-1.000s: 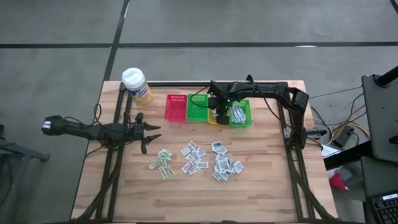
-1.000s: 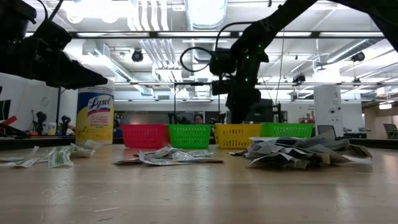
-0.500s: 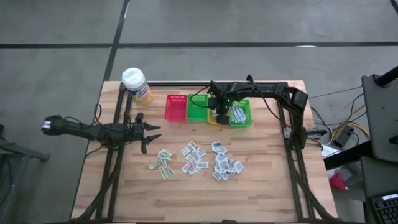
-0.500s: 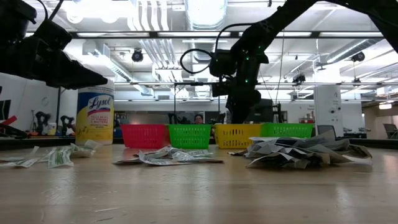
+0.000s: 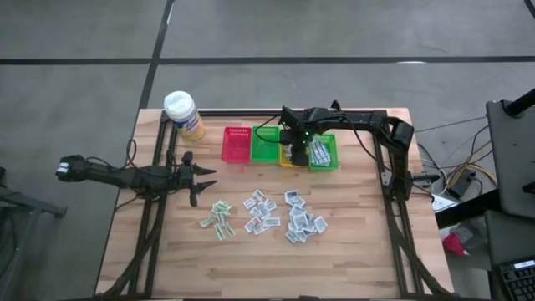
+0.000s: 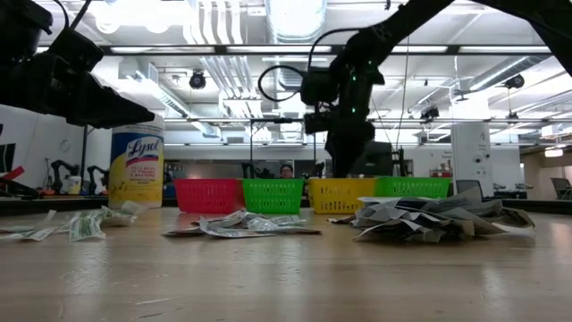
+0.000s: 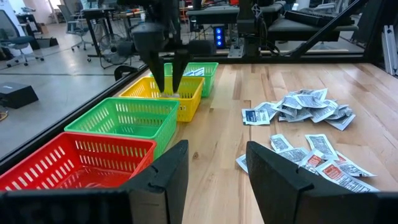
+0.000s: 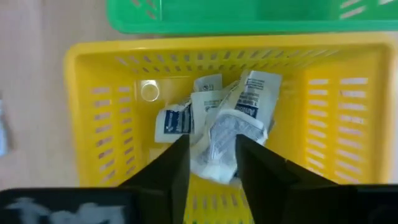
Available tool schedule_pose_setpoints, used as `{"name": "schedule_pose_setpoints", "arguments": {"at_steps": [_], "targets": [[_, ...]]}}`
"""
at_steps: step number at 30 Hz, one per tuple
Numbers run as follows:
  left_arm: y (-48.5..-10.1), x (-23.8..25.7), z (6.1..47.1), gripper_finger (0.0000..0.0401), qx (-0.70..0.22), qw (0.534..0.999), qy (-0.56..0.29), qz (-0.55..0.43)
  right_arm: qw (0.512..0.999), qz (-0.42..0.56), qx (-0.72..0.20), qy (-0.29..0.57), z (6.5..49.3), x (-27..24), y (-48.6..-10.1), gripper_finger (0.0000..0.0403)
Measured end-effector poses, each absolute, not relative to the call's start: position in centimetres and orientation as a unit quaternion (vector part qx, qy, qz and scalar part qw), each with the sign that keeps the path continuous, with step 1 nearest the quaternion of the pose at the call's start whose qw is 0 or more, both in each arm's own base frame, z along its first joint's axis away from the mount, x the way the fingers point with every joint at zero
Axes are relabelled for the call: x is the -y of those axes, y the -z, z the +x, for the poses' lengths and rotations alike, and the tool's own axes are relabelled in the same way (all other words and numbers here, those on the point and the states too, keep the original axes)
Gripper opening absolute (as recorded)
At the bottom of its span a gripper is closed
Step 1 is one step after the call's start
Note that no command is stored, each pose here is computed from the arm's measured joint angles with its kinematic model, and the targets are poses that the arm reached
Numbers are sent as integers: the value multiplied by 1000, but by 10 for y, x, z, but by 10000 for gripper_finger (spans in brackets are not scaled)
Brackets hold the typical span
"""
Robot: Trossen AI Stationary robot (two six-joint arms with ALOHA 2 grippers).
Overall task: Pick & Place First Aid Supplies
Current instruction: Adjust the blue alcohol pad on the table
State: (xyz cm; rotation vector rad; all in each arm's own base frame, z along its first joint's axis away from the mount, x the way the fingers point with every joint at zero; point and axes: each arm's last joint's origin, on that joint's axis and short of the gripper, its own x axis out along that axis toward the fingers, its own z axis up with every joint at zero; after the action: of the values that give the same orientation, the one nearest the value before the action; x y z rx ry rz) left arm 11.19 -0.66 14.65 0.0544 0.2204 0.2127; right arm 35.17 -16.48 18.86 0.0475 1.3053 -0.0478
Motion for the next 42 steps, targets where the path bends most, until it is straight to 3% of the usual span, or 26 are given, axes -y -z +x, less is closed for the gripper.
{"name": "schedule_pose_setpoints", "arguments": {"at_steps": [9, 19, 26, 42], "targets": [[-146, 7, 112, 158, -110, 988, -106, 27, 789, 87, -609, -18, 344, 148, -244, 172], [-146, 7, 112, 158, -110, 988, -106, 27, 801, 66, -583, -119, 347, 83, -274, 171], [-146, 7, 112, 158, -111, 988, -106, 27, 765, 60, -622, -157, 347, 36, -270, 171], [-146, 7, 112, 158, -114, 987, -106, 29, 650, 109, -742, -125, 316, -40, -213, 178]]}}
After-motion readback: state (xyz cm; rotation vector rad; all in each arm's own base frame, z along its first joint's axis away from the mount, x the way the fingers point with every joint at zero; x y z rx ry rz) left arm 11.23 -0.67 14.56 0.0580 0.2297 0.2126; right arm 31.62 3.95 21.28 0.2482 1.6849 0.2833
